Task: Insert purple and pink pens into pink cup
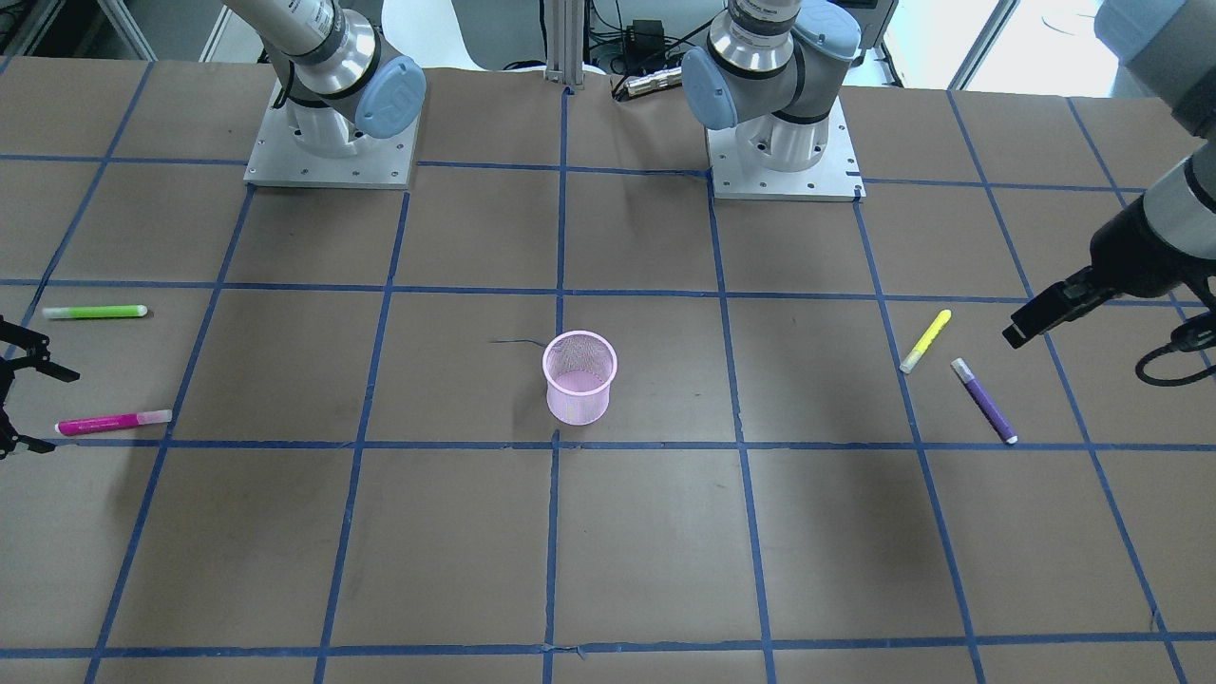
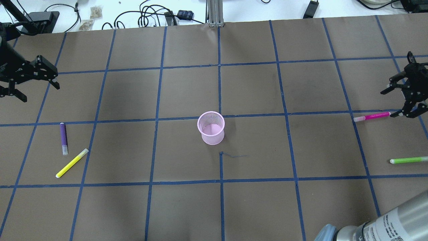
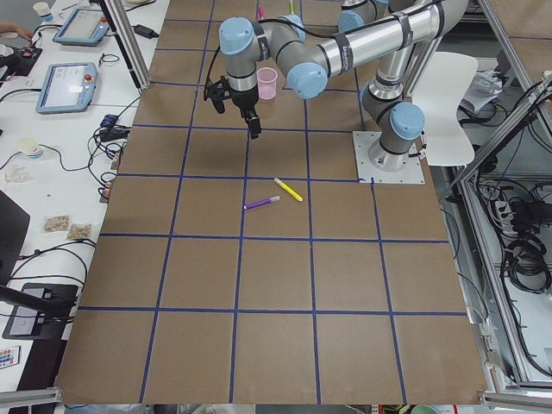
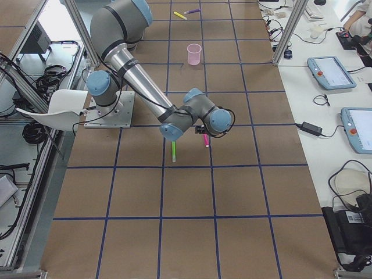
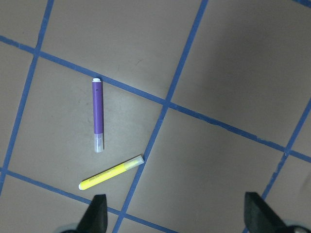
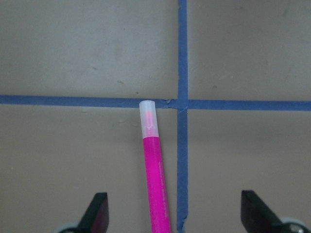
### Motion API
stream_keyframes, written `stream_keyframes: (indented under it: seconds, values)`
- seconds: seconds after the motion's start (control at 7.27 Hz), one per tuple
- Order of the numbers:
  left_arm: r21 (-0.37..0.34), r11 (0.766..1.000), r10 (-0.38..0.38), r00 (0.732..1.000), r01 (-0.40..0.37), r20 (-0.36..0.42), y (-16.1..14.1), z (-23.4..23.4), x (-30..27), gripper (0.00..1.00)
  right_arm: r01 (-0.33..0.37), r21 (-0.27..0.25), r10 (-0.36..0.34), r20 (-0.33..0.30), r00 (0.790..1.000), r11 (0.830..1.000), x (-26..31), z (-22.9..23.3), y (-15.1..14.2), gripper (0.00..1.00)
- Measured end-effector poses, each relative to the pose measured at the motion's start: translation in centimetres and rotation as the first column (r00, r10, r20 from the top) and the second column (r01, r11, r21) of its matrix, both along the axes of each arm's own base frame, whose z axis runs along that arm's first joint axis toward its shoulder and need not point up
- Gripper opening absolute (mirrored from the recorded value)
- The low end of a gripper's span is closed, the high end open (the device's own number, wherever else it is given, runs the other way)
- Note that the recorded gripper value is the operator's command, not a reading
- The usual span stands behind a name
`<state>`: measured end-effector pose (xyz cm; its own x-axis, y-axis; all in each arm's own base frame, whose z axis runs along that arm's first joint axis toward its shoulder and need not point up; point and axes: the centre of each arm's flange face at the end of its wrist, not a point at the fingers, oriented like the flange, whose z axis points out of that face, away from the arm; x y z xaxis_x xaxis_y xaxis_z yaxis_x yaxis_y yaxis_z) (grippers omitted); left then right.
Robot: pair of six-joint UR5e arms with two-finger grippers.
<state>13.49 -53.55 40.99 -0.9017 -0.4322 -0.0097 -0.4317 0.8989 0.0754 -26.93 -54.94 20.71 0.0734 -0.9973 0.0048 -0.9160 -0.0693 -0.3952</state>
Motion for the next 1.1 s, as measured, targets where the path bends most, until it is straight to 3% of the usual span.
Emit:
stream_keyframes:
  seconds: [0.14, 0.41, 0.55, 0.69, 1.1]
  values:
    - [0.020, 0.999, 0.043, 0.999, -0.043, -0.011, -0.1, -1.8, 2.7, 1.00, -0.034, -0.013, 0.034, 0.028, 0.999, 0.999, -0.5, -1.7, 0.0, 0.86]
    - [0.007, 0.996, 0.091, 0.996, -0.091, -0.004, -1.0, -8.4, 6.3, 1.00, -0.038, -0.023, 0.039, 0.075, 0.996, 0.999, -1.6, -4.0, 0.3, 0.86]
    - [-0.006, 0.995, 0.096, 0.995, -0.096, 0.004, -1.1, -11.5, 6.7, 1.00, -0.037, -0.022, 0.039, 0.083, 0.996, 0.999, -1.7, -4.4, 0.4, 0.81]
    - [-0.001, 0.995, 0.099, 0.995, -0.099, 0.001, -0.8, -14.0, 7.0, 1.00, -0.038, -0.022, 0.040, 0.086, 0.995, 0.999, -1.7, -4.6, 0.4, 0.67]
    - [0.025, 0.994, 0.107, 0.994, -0.107, -0.014, -0.6, -17.9, 9.1, 1.00, -0.054, -0.027, 0.057, 0.090, 0.994, 0.998, -1.7, -5.0, 0.5, 0.55]
